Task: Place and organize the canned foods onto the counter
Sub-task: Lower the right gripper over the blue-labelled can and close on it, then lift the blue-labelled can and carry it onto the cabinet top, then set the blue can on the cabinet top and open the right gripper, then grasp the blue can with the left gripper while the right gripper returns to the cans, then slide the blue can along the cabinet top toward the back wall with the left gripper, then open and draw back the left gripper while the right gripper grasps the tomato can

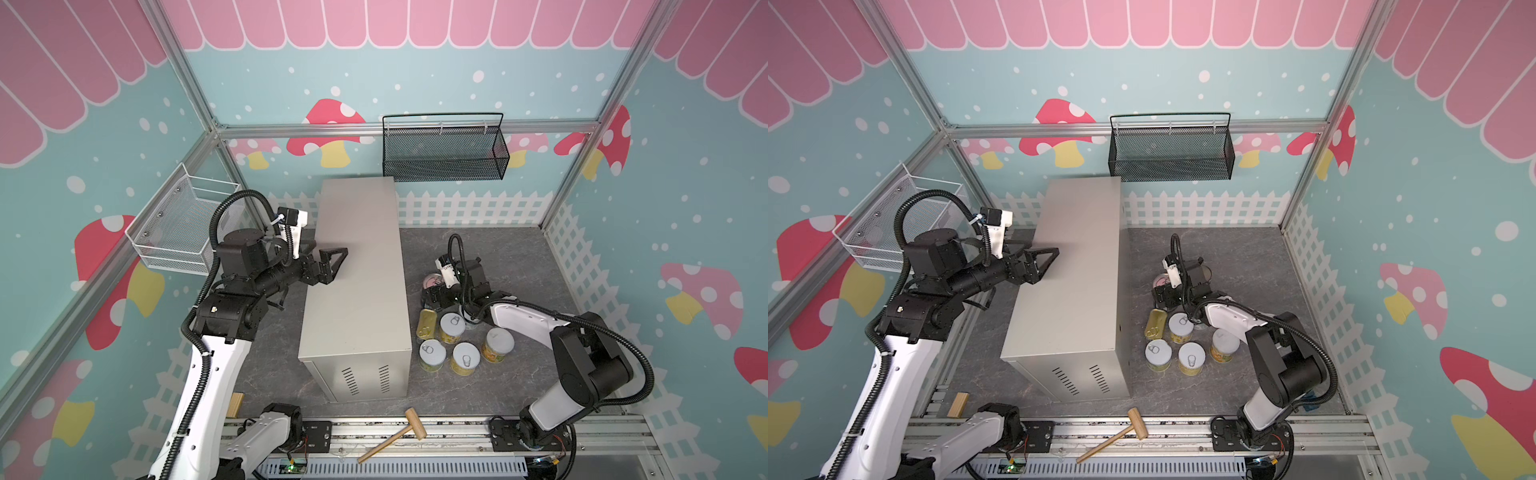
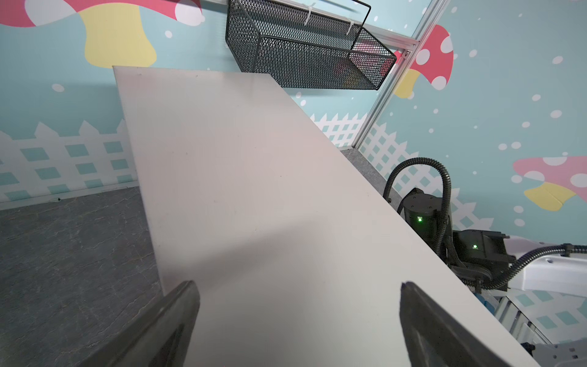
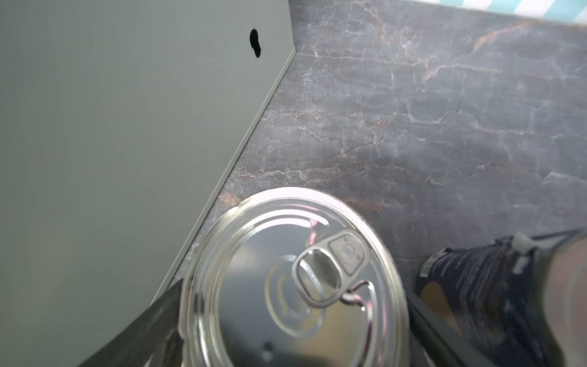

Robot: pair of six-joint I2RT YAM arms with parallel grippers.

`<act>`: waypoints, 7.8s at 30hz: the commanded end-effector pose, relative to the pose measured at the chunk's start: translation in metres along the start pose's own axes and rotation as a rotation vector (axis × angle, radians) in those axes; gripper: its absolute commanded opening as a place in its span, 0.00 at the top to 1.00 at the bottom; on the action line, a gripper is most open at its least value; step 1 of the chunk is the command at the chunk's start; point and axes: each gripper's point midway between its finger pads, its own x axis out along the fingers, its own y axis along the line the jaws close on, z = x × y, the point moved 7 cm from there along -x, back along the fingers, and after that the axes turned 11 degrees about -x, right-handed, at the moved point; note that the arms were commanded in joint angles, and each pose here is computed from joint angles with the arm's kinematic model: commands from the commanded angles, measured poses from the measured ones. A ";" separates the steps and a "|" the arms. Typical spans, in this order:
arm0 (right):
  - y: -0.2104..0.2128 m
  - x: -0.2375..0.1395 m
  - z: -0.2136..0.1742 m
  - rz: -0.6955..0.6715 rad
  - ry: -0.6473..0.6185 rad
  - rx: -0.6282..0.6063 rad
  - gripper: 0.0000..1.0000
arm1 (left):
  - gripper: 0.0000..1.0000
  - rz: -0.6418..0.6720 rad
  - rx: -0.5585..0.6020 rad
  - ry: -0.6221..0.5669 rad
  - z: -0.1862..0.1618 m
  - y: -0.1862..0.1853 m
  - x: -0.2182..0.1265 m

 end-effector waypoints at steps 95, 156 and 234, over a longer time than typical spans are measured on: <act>0.127 -0.187 0.299 0.698 -0.686 -0.483 0.21 | 0.01 -0.200 0.124 -0.077 0.000 -0.042 -0.009; 0.068 -0.202 0.100 0.077 -0.453 -0.416 0.01 | 0.23 0.155 0.299 -0.308 0.105 -0.020 0.088; -0.080 -0.102 0.037 -0.185 0.018 0.172 0.01 | 0.01 0.137 0.105 -0.154 0.057 -0.014 -0.031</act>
